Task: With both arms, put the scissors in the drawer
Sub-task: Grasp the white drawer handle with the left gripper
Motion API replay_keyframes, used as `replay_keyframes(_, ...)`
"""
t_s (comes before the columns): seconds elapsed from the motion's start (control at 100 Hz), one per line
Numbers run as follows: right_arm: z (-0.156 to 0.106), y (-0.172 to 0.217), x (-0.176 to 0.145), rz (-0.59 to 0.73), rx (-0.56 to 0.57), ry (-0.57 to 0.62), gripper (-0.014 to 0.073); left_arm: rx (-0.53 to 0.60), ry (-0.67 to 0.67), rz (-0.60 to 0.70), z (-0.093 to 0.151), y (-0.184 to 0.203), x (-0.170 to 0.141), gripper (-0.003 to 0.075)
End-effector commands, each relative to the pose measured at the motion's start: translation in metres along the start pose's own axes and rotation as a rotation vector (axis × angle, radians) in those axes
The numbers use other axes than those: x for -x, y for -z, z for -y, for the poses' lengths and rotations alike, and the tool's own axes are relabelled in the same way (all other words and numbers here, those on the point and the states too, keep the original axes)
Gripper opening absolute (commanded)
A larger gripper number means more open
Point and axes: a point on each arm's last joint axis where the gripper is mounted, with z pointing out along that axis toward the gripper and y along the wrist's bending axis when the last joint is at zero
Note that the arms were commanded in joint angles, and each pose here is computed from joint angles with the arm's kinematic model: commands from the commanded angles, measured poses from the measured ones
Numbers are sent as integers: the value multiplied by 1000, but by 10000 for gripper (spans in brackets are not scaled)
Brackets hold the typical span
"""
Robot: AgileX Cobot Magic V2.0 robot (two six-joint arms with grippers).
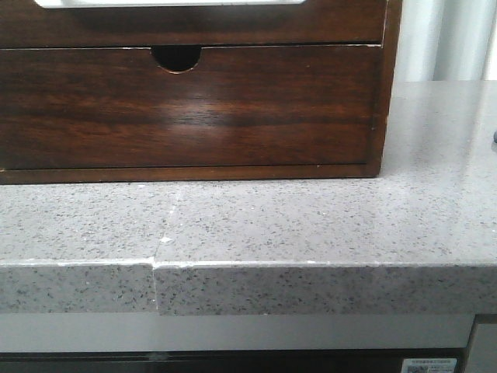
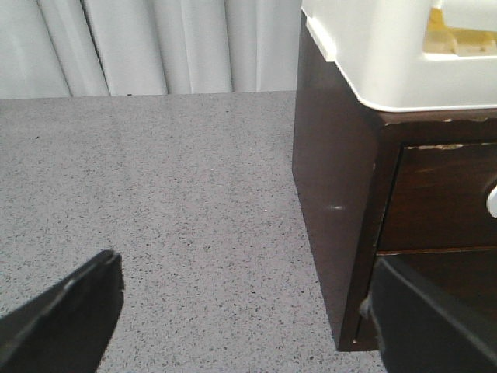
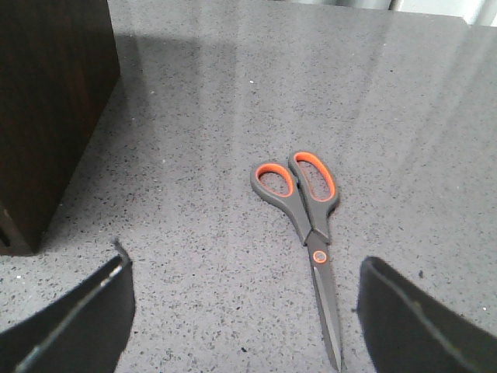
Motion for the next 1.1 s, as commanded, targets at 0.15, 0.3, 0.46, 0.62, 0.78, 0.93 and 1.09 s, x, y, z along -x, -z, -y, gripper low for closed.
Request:
replay_keyframes(0.15,2,3,17,104,-10,18,546,-63,161,113,5,2,19,596)
replay_keyframes(0.3,1,3,17,104,-8,13,546,-178,416,97,13,-3,20,596)
replay_keyframes(0.46,1,3,17,104,-8,13,546,-259,619,-31,21,-25,11,596)
replay_keyframes(0.62,1,3,17,104,-8,13,546,-397,674,-183,35,-47,3,586)
replay_keyframes(0.78,1,3,18,110,-7,13,546,-568,709,-229,47,-67,4,470)
replay_keyframes(0.93,1,3,18,110,-7,13,546,-696,757,-251,55,-83,4,370)
replay_keyframes(1.09,1,3,18,112,-7,13,546,-815,803,-237,61,-98,5,363)
